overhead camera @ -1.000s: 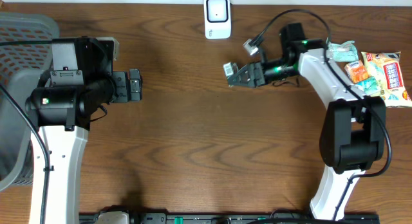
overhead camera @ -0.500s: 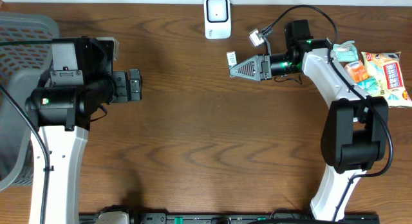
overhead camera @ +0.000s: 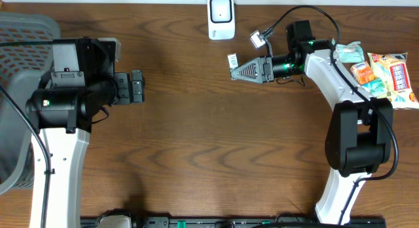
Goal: Scan the item barcode
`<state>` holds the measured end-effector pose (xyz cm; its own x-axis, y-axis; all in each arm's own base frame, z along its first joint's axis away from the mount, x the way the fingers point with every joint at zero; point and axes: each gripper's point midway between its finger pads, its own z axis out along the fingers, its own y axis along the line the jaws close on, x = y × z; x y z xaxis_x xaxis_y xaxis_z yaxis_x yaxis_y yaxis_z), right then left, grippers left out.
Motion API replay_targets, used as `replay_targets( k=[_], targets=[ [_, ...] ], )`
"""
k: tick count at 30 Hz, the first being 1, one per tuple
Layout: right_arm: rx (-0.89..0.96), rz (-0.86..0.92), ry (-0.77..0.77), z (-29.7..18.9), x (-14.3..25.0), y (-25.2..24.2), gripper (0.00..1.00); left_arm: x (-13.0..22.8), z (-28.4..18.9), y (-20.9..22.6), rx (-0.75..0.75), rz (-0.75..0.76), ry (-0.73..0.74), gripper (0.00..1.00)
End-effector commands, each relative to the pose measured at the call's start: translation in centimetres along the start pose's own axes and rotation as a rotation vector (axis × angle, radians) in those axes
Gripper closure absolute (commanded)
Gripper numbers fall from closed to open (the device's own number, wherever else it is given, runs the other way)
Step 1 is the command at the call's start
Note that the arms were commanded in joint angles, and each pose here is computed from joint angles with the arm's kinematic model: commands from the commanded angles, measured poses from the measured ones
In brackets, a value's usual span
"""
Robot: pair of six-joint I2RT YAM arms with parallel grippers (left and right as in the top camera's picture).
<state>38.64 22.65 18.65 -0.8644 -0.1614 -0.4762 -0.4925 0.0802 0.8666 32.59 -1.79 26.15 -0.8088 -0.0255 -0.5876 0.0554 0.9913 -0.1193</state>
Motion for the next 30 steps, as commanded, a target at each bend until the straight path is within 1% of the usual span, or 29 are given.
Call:
replay_targets(
  k=[1,26,30],
  targets=[
    [-0.023,-0.03,-0.005,0.11,-0.59,0.7,0.46,-0.16,-0.09,0.27,-0.009,0.006,-0.003,0.02],
    [-0.025,-0.032,0.001,0.38,-0.49,0.77,0.45,-0.16,-0.09,0.27,-0.009,0.006,-0.003,0.02],
    [0.001,-0.031,0.008,0.39,-0.38,0.33,0.46,-0.16,-0.09,0.27,-0.009,0.006,-0.003,0.02]
  ],
)
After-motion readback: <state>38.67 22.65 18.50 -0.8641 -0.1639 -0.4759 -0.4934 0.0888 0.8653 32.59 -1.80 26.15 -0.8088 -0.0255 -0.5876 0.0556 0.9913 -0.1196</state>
